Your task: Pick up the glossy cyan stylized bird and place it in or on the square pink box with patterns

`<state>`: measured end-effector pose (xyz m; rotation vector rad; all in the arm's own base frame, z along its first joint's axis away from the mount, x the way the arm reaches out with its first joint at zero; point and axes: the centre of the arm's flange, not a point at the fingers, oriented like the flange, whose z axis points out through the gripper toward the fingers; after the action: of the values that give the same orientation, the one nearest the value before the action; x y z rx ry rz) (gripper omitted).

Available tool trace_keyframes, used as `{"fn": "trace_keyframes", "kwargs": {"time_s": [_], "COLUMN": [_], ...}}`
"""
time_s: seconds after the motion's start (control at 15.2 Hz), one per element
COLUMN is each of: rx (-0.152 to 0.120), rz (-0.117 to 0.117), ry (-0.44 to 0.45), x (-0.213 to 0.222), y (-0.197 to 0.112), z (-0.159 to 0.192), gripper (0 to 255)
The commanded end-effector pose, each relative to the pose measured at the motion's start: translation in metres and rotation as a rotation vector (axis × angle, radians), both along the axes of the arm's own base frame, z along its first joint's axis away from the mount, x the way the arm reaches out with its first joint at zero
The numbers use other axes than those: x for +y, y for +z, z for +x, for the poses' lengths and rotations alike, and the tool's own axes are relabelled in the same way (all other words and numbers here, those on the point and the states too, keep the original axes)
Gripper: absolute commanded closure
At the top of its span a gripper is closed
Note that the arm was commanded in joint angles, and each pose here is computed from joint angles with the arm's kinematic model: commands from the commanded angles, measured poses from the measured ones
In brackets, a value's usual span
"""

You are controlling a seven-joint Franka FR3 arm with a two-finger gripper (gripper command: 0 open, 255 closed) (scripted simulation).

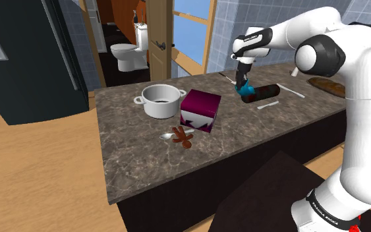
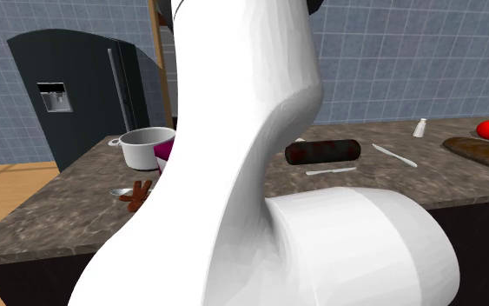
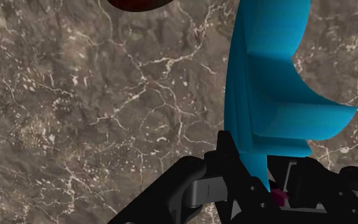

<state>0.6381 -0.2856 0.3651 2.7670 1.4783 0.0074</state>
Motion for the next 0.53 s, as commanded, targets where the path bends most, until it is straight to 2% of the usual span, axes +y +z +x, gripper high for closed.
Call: {"fn": "trace_keyframes", "kwargs": {"time_s": [0.0, 0.46], "rx": [0.000, 0.000], "rz": [0.000, 0.000], "ry": [0.000, 0.000], "x": [-0.001, -0.001], "y": [0.011, 0.048], "z": [0.001, 0.001], "gripper": [255, 255]}}
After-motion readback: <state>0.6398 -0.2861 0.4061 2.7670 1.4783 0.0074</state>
